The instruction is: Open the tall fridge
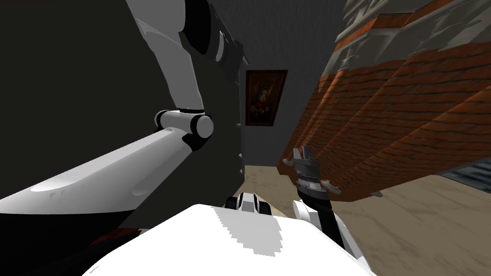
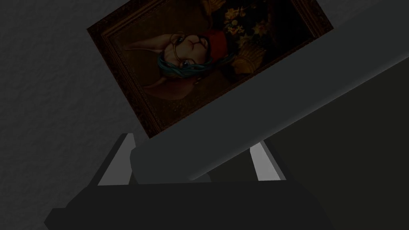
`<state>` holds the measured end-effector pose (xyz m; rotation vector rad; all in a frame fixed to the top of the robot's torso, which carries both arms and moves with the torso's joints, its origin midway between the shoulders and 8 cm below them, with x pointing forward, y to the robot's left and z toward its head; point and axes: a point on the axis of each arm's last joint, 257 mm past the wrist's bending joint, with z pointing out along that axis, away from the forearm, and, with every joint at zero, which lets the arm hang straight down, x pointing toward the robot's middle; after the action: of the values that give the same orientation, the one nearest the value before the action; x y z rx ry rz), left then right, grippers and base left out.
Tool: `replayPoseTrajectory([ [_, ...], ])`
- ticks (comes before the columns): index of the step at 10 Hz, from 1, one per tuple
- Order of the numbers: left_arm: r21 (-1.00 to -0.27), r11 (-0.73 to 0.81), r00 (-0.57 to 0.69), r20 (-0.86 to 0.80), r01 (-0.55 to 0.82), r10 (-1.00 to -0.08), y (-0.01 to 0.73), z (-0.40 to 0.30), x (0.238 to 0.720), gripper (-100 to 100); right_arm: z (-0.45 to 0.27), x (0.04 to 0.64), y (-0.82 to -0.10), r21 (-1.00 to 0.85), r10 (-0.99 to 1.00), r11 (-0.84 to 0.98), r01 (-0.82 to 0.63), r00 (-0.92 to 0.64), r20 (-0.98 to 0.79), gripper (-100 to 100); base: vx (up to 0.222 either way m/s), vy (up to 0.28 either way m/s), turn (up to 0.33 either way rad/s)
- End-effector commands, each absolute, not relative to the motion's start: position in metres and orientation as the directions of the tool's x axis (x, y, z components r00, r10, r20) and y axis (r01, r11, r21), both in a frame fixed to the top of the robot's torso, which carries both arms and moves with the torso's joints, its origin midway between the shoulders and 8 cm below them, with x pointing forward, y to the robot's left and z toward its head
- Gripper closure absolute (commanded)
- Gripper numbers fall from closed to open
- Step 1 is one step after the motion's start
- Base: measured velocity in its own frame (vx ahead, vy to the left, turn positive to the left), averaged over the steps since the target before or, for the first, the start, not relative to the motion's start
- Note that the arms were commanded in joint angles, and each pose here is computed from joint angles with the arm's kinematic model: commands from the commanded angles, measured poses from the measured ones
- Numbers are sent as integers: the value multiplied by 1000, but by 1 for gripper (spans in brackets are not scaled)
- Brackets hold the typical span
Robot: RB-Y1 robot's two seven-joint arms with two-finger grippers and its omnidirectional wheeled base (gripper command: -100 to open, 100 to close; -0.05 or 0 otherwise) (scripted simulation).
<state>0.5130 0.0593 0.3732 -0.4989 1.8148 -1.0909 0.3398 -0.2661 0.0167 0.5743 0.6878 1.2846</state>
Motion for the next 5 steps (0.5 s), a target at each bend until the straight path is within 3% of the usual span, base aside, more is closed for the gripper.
replayPoseTrajectory([
  [1, -843, 519, -545, -503, 139, -671, 31, 366, 502, 100, 17, 340, -266, 725, 980, 197, -660, 138, -140, 0, -156, -19, -94],
  [5, -842, 505, -611, -504, 189, -611, 1, 365, 480, 100, 17, 340, -266, 725, 980, 197, -660, 138, -140, 0, -158, -6, -54],
])
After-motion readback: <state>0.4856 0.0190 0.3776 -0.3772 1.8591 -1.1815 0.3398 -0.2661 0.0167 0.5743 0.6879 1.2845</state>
